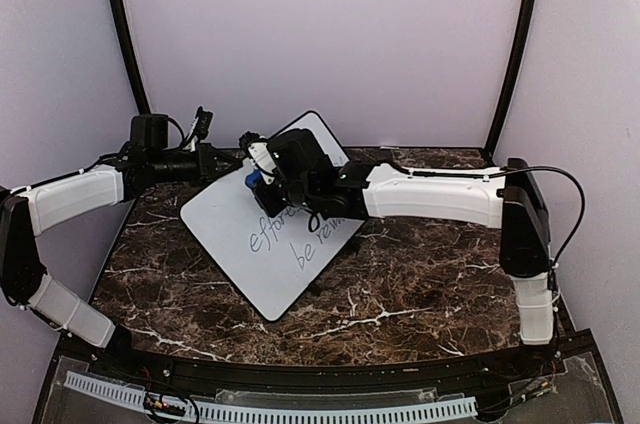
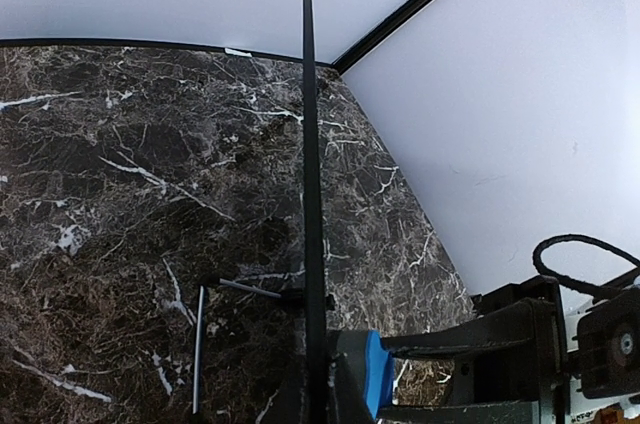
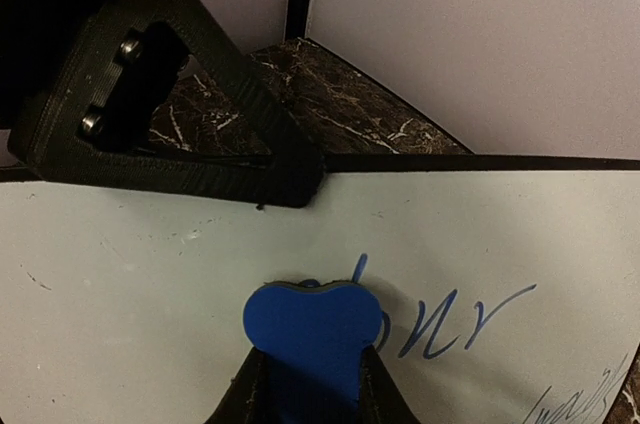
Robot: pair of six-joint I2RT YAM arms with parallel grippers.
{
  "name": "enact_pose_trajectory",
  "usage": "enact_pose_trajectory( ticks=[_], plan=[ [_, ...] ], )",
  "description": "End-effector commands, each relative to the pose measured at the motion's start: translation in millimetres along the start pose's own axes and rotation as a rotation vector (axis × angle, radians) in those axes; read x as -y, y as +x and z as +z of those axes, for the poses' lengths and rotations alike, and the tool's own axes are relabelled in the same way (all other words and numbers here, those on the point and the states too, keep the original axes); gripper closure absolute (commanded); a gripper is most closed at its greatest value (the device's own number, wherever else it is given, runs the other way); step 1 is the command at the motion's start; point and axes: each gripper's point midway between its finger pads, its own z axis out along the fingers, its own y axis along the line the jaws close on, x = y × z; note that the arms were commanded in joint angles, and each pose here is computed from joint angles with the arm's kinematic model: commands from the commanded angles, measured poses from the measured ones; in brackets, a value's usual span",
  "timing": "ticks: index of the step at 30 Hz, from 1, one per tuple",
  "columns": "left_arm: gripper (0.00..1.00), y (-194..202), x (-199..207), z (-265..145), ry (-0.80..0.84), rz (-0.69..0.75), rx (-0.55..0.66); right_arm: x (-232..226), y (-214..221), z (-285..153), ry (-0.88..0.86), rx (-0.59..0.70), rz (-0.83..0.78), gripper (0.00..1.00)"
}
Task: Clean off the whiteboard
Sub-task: Erase the whiteboard at the center of the board.
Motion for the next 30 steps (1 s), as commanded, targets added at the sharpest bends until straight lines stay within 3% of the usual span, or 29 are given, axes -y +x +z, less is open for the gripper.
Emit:
enact_pose_trajectory(
  ticks=[1,14,30],
  plan=[
    [1.00,-16.9,40.5,-14.6,0.105,0.110,0.058,4.0,20.8,20.2,0.003,-0.060,-0.013,0.79],
    [1.00,-15.9,39.6,-13.3,0.108,0.104,0.053,2.1,67.3,-6.7,-0.044,-0.128,0.016,0.79],
    [1.00,-16.3,40.8,-14.2,0.110,0.109,0.055,29.8,5.8,25.9,0.081,-0.030,0.028,0.79]
  ],
)
